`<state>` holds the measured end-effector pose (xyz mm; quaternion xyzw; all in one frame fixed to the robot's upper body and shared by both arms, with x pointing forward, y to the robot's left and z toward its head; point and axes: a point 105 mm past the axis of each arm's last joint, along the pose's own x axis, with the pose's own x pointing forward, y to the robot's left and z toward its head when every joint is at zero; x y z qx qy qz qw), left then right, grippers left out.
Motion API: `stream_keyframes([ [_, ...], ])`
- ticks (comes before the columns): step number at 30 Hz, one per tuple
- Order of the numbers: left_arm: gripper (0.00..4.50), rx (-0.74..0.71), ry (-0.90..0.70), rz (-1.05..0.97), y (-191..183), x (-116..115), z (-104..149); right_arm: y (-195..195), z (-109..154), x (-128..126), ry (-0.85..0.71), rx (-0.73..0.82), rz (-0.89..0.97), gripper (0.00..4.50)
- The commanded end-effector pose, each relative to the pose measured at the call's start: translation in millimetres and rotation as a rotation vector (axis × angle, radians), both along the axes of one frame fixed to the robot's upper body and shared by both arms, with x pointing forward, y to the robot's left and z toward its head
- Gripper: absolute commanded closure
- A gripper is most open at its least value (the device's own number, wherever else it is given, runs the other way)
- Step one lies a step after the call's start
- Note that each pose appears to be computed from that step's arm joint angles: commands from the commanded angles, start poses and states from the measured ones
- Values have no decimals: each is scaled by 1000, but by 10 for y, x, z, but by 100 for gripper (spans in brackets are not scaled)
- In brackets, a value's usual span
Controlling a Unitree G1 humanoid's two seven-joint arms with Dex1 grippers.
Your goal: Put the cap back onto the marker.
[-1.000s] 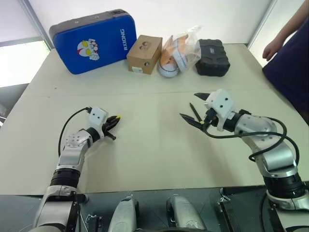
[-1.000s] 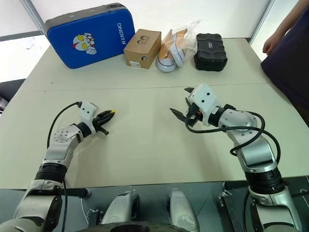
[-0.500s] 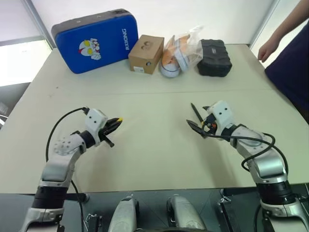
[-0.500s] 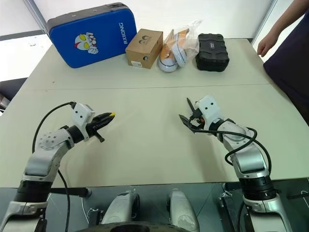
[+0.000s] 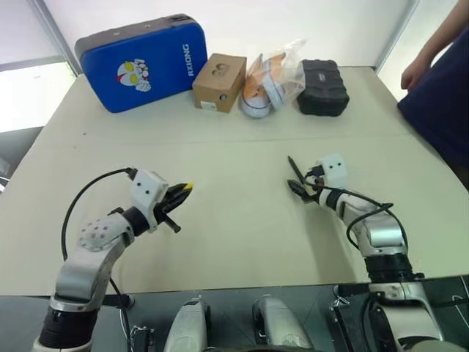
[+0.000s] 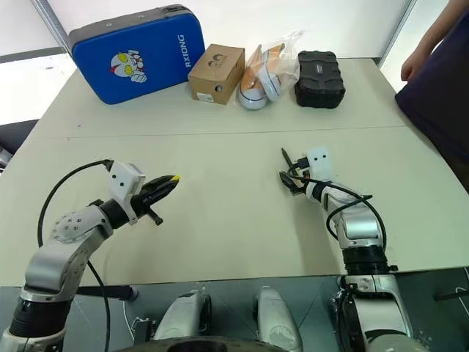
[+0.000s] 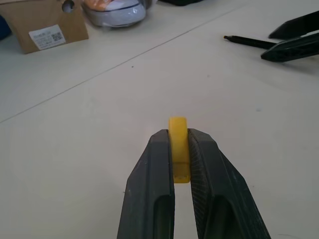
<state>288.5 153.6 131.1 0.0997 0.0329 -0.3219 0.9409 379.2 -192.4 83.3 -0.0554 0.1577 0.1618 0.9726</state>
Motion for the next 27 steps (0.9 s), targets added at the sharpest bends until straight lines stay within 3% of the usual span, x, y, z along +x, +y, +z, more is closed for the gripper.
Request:
stream_keyframes([
  [1,444,7,-54,16,40,-26,142,2,-82,-4,27,-2,3,0],
  [2,444,7,-54,17,40,-33,141,-3,-110,-19,36,-10,6,0],
  [5,450,10,-56,18,42,-44,143,-32,-201,-92,61,-47,21,82],
  [12,450,15,-59,14,44,-30,149,-12,-228,-188,79,-62,53,447],
  [16,450,24,-53,-6,33,-11,136,9,-180,-201,58,-96,92,447],
  [19,450,25,-50,-28,18,-5,132,94,32,-202,-30,-126,194,447],
  [22,450,53,-61,-112,-47,-29,122,266,501,-278,-159,-171,446,447],
  [27,450,73,-82,-286,-194,-79,148,340,892,-454,-231,-416,816,447],
])
